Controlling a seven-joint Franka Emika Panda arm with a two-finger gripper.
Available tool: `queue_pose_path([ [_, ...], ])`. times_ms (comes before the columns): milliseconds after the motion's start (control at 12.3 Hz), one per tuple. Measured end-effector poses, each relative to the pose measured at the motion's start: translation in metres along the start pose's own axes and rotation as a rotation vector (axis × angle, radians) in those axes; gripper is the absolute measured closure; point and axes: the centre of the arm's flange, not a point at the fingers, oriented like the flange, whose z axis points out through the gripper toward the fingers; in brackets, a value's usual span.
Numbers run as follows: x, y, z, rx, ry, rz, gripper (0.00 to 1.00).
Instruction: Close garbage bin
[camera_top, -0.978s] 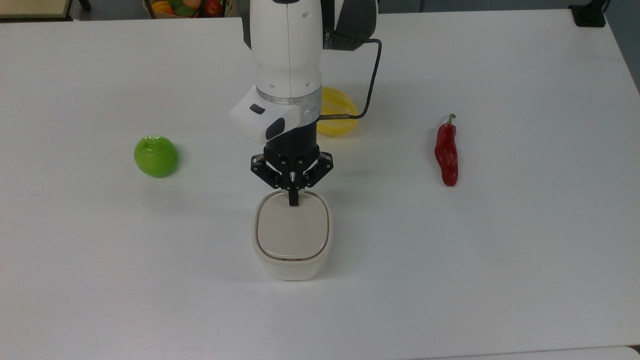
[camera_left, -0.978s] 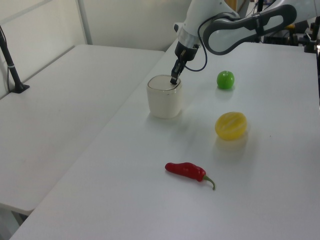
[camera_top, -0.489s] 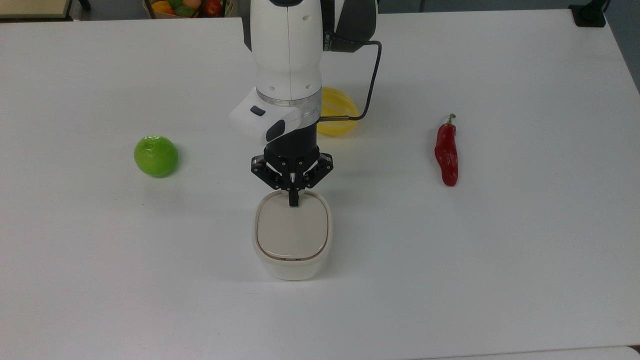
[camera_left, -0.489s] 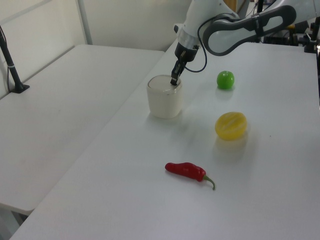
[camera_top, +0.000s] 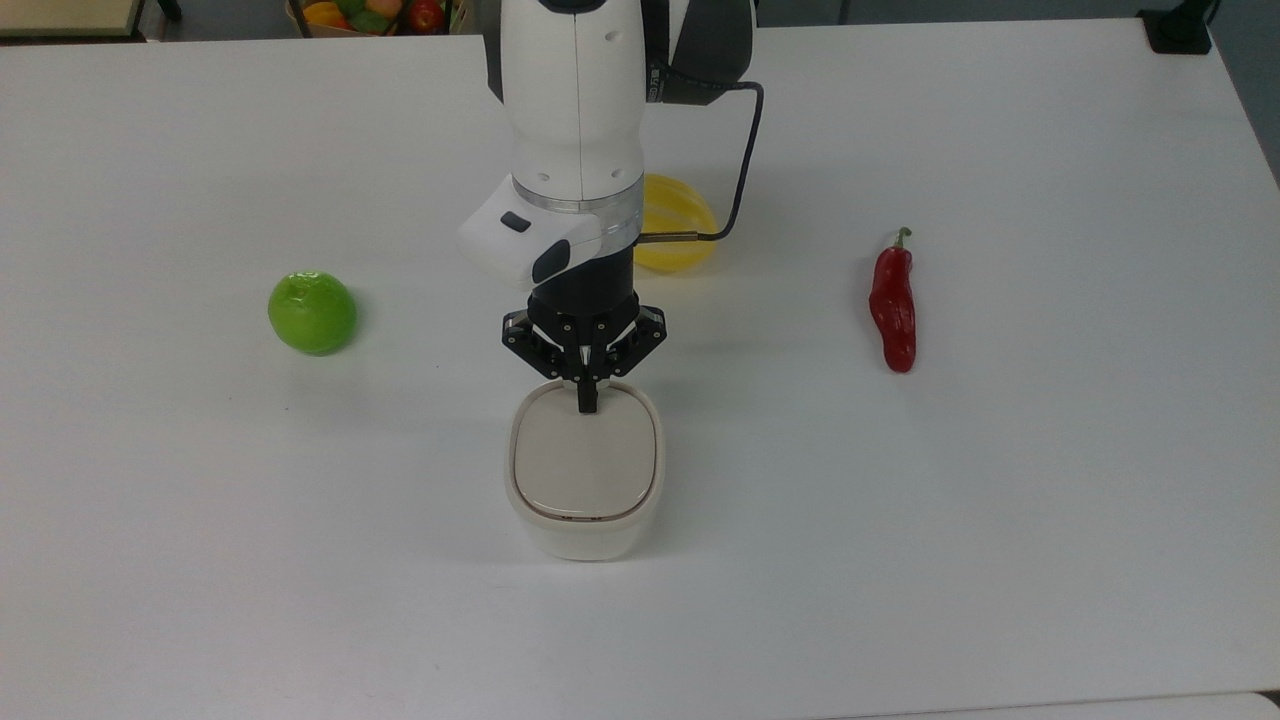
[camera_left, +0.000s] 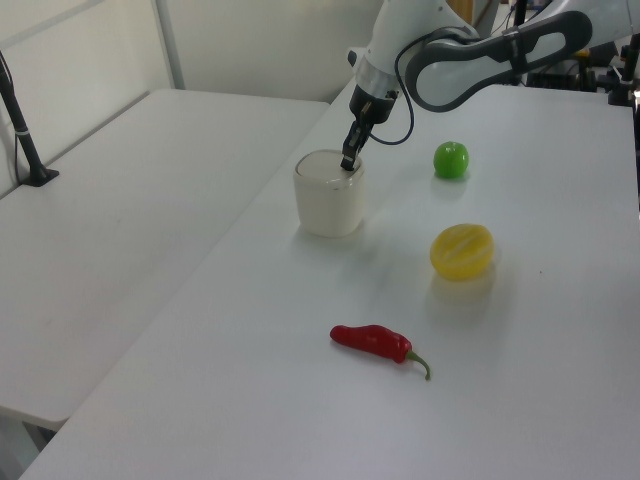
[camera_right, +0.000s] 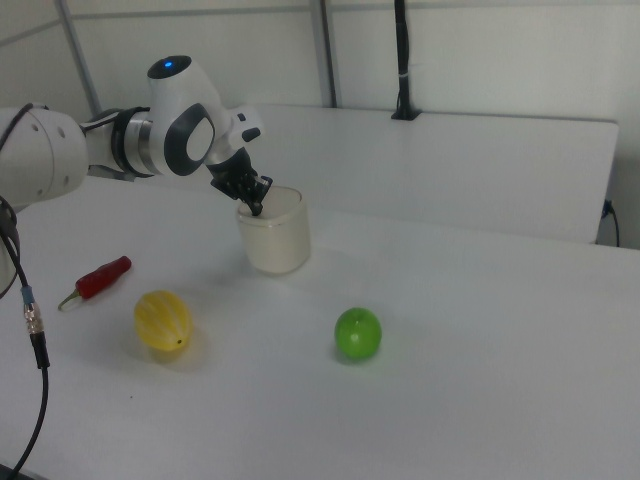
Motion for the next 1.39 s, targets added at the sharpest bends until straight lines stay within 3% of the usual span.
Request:
queue_pose_path([
  [1141,0.001,-0.003,-0.003,0.002,0.004,-0.003,0.99],
  [1385,0.002,-0.001,-0.033,-0.001,-0.025,-0.001,0.99],
])
